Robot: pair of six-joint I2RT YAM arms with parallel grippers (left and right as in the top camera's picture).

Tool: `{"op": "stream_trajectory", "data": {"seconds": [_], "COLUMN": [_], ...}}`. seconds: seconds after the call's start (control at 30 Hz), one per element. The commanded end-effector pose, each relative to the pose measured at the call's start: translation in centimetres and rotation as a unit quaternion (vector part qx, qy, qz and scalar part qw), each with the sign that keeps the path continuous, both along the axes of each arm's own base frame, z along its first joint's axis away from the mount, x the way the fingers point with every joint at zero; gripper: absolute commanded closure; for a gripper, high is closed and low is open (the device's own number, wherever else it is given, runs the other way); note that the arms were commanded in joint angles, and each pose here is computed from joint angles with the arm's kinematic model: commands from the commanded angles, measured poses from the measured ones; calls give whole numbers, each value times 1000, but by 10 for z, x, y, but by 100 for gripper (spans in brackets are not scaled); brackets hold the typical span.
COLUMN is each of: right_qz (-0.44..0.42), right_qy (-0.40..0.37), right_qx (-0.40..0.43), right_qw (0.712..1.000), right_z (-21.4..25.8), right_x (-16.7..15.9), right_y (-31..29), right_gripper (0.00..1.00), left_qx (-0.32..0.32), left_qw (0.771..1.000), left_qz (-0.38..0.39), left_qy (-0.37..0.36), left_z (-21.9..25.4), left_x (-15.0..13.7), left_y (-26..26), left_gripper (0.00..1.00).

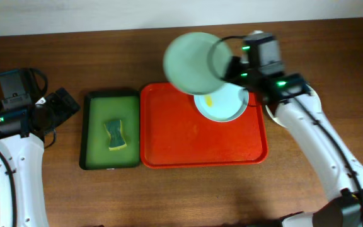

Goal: Clean dirty plates on tray and stack at the side
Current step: 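Stack the white plate on the plate right of the red tray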

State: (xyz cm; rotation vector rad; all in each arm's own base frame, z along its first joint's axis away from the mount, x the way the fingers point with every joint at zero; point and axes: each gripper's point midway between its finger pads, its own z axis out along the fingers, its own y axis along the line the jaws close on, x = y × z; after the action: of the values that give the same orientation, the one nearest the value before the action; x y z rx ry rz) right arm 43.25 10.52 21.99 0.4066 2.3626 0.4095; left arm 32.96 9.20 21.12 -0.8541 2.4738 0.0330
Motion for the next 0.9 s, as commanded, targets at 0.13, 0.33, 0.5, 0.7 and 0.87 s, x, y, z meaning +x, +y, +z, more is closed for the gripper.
{"op": "stream_trajectory", "data": {"seconds": [0.13,0.33,0.5,0.7,0.87], "right_qz": [-245,-333,-339,-352,-351], "right_qy": [150,260,249,247,248], "right_qx": [23,-13,-23,-45,-45], "right_qw": [957,906,907,902,902], "right_z": [-40,-107,-133,-133,-133], "right_x": [-69,-124,-124,-125,-126], "right_y": [-214,-267,-271,-281,-280], "right_gripper": [96,96,96,96,96], "left_qx": [2,2,2,2,2], "left_qw": [1000,1000,1000,1000,1000], "left_qz": [6,6,6,6,6], "left_qy": [-11,-11,-11,-11,-11], "left_z": [8,8,8,8,8], "left_x": [1,1,1,1,1], "left_y": [2,2,2,2,2], "left_gripper": [1,1,1,1,1]}}
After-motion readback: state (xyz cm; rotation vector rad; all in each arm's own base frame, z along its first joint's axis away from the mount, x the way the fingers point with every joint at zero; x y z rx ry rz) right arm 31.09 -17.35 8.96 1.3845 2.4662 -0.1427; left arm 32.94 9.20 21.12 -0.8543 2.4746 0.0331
